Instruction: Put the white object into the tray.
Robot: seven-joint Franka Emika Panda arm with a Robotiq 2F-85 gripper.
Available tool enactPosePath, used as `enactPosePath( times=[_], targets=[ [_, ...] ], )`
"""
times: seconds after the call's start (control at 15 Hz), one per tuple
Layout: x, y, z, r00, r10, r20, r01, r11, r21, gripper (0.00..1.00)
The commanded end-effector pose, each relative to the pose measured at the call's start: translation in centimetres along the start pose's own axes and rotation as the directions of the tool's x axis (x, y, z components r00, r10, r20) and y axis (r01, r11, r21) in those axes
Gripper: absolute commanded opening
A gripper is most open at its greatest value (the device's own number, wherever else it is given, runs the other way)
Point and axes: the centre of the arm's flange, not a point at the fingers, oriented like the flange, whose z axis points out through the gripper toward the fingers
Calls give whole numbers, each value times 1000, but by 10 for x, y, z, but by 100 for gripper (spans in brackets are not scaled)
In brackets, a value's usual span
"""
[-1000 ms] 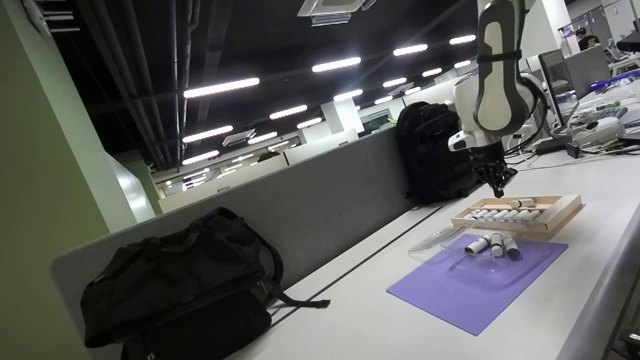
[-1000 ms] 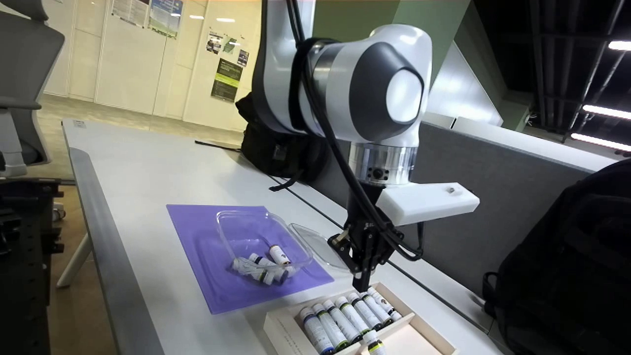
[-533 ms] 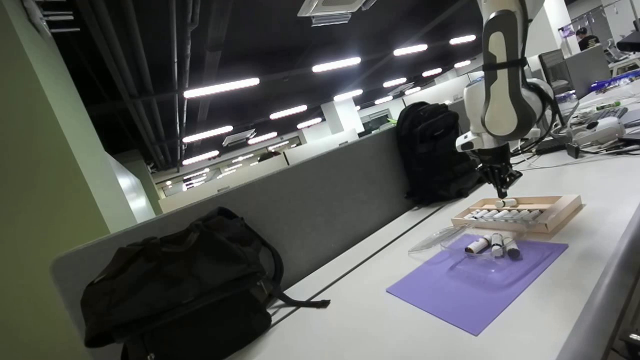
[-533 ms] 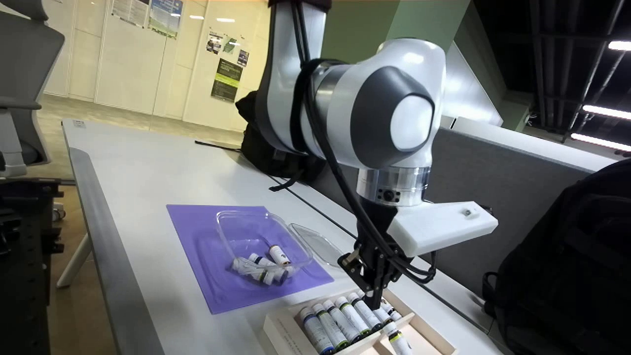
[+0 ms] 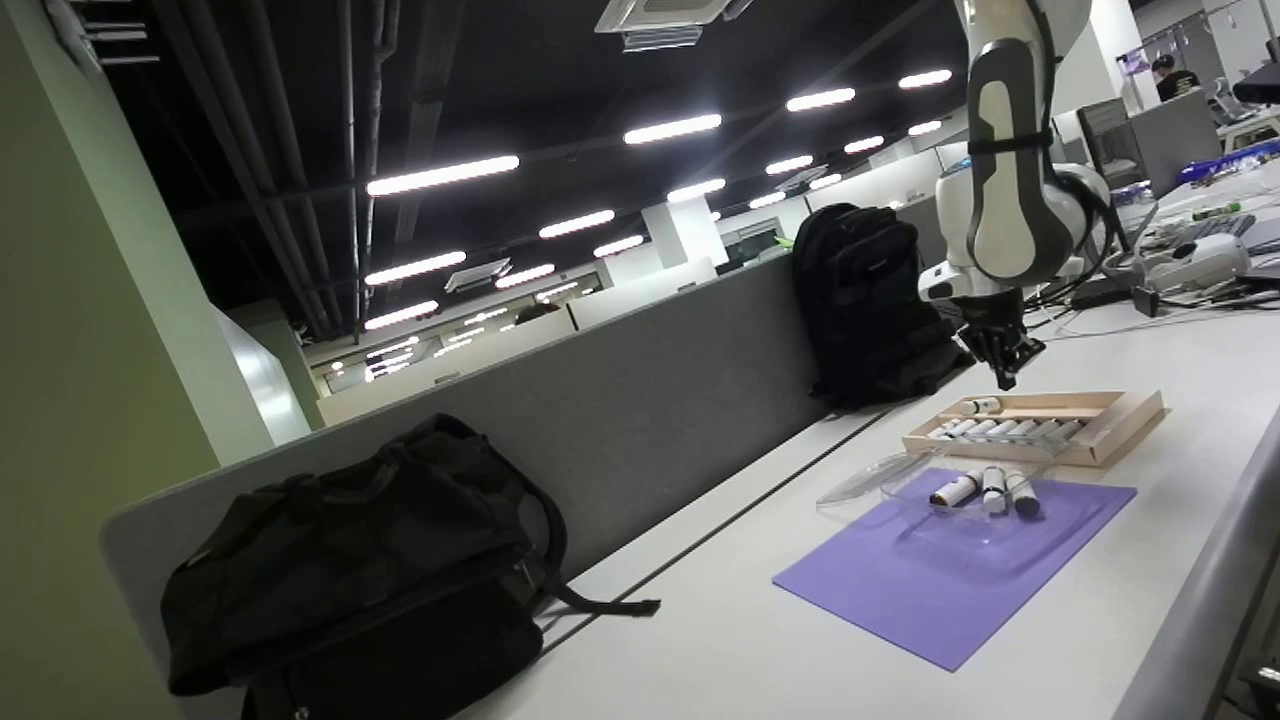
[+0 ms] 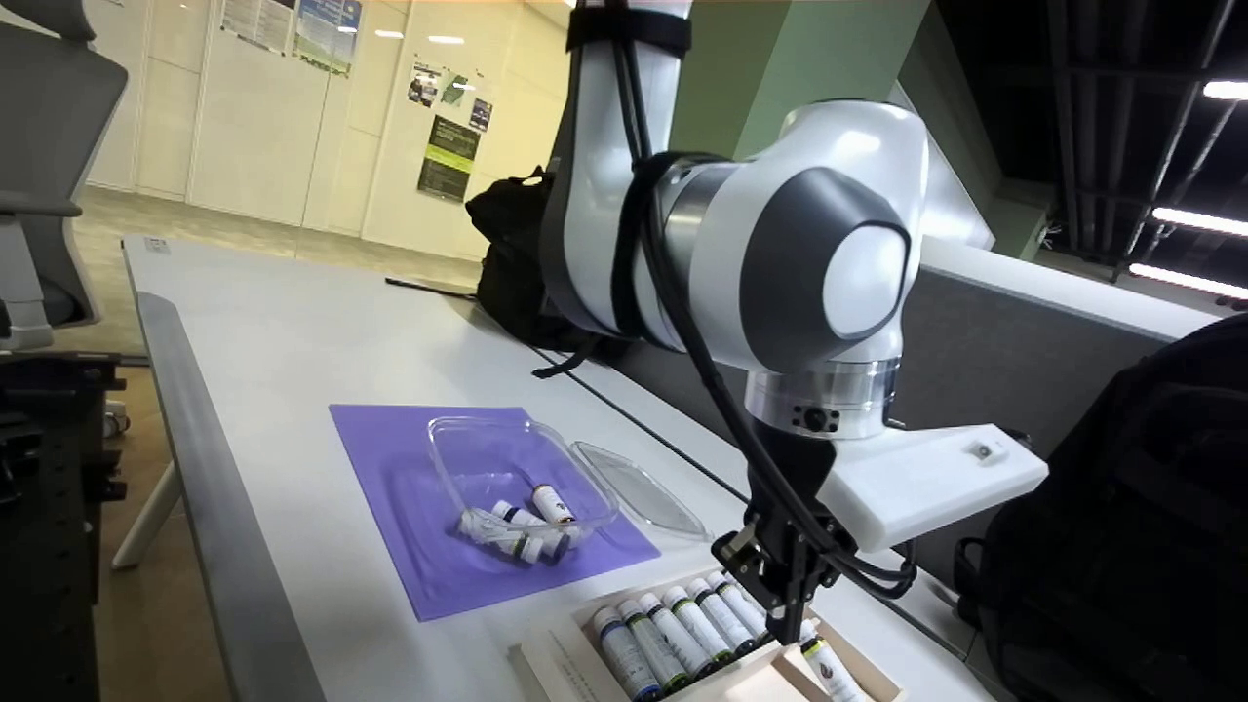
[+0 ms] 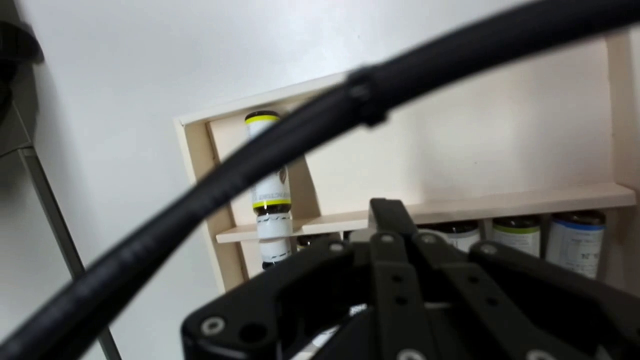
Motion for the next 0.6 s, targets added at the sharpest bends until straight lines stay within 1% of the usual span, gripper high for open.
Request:
enactPosePath(
  times=[0.0, 0.07, 0.2, 0.27, 0.53],
  targets=[
    [-9, 8, -5, 999, 17, 27, -17, 1000, -4, 0],
    [-11, 7, -6, 999, 20, 29, -20, 1000, -3, 0],
    [-13, 5, -11, 998, 33, 53, -35, 999, 27, 0],
    [-13, 1, -1, 1000, 14, 26, -14, 1000, 13, 1],
    [-15, 1, -3, 999, 14, 39, -15, 1000, 25, 1]
  ],
)
